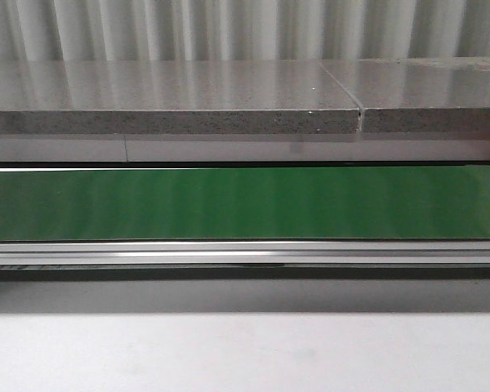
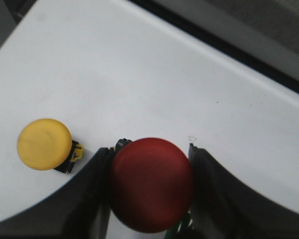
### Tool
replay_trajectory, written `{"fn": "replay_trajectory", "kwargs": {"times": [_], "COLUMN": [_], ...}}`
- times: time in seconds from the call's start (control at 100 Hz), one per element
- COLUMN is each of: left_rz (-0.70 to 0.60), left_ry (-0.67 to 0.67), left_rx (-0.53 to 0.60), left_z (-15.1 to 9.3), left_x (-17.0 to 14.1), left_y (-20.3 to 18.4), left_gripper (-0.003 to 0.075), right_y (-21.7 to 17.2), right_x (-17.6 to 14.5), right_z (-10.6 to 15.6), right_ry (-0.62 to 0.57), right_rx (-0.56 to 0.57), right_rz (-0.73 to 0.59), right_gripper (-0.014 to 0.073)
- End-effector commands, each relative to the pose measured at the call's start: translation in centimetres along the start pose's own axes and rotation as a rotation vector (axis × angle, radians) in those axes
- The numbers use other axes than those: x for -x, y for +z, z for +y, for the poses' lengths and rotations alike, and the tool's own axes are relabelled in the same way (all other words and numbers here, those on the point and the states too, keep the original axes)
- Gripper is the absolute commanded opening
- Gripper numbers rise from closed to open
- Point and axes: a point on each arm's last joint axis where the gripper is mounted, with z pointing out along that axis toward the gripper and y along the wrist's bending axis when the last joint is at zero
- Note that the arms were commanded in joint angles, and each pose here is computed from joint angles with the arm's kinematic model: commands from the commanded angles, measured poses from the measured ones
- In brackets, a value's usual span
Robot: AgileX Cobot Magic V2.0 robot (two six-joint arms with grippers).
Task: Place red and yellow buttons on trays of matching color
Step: 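Move the left gripper to the last red button and close on it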
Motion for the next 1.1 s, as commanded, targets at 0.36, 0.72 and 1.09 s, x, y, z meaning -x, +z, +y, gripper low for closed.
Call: {"fn": "replay_trajectory", "kwargs": {"times": [0.36, 0.72, 1.09], "left_rz": [-0.06, 0.002, 0.036], "left_ry": [0.118, 0.243, 0.27], "left_rx": [-0.071, -0.14, -0.155], "left_z": [-1.3, -4.1, -5.1], "left_x": [-1.1, -4.8, -5.6], "left_y": [-9.0, -8.6, -6.2], "left_gripper": [-0.002, -0.002, -0.002], "right_y": [-0.5, -0.5, -0.5], "right_x": [1.4, 1.4, 1.4], "right_z": [-0.1, -0.1, -0.1], "right_ry": [-0.002, -0.002, -0.002], "right_rx": [-0.013, -0.013, -0.013], "right_rz": [-0.102, -0.102, -0.102], "right_gripper": [-0.0068, -0.0068, -0.0068]}}
